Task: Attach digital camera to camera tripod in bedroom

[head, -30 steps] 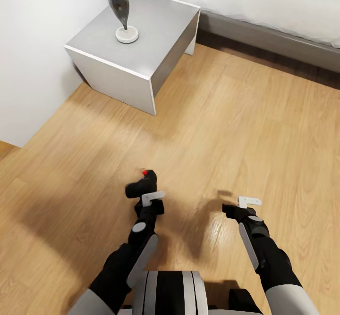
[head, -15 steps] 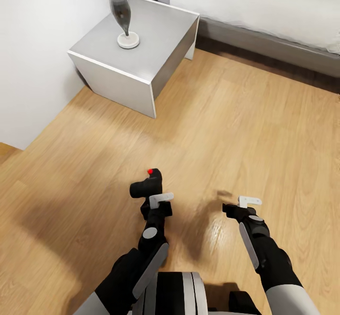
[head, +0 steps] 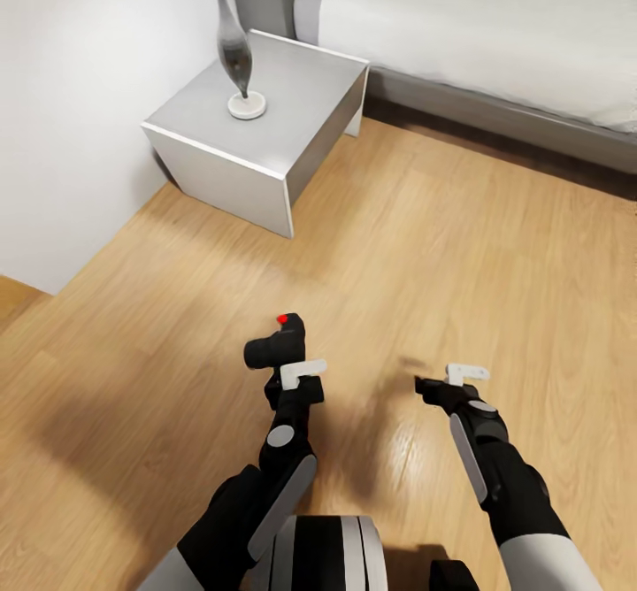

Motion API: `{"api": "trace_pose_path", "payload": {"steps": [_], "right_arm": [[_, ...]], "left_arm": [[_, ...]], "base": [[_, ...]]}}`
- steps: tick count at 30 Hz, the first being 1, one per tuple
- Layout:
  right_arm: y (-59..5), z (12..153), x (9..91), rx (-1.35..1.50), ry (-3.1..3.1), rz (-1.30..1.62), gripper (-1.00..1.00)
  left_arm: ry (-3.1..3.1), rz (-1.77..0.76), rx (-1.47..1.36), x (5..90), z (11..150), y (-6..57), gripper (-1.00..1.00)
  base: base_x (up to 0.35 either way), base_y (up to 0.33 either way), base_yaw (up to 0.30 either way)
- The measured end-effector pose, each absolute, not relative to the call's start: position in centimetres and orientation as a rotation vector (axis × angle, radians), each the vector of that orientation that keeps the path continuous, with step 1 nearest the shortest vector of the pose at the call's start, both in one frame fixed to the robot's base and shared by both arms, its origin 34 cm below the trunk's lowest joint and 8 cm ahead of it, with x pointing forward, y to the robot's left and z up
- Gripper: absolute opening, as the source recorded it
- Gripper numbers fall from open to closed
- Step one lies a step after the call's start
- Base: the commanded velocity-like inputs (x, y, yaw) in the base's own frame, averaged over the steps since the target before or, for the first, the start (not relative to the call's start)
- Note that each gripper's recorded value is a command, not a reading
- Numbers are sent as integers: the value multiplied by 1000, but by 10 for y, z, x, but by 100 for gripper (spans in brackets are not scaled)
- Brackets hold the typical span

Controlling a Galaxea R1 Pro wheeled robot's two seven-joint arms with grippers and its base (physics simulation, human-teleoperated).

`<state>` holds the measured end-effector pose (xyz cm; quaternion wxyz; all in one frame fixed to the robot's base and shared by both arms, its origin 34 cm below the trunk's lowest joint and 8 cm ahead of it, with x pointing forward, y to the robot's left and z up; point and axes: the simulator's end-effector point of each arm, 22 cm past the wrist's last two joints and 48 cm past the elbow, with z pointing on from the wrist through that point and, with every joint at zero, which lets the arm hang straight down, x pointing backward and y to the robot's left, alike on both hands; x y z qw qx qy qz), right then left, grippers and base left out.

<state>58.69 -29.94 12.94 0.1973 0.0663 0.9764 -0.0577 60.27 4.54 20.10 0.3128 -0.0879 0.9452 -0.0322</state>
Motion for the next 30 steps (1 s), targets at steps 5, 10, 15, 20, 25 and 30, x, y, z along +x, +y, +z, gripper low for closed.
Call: {"api": "trace_pose_path", "payload": {"steps": [5,10,15,20,25,30], "right_arm": [[-272,143,599,133,2722,44,100],[-264,157,608,135,2687,138,100],[-266,170,618,148,2646,143,100],[-274,189,641,149,2530,101,100],[-278,198,643,153,2537,95,100],[-272,205,636,150,2588,145,100]], "left_arm": [[2526,-136,-244,595,191,53,-100],[2552,-288,-342,594,171,85,-100],[2476,-476,-449,612,172,132,-100],[2403,-667,-442,617,181,146,-100],[2346,-762,-424,624,198,146,-100],[2314,-792,-410,630,212,144,-100]], "base": [[0,0,0],[0,0,0],[0,0,0],[0,0,0],[0,0,0],[0,0,0]]}}
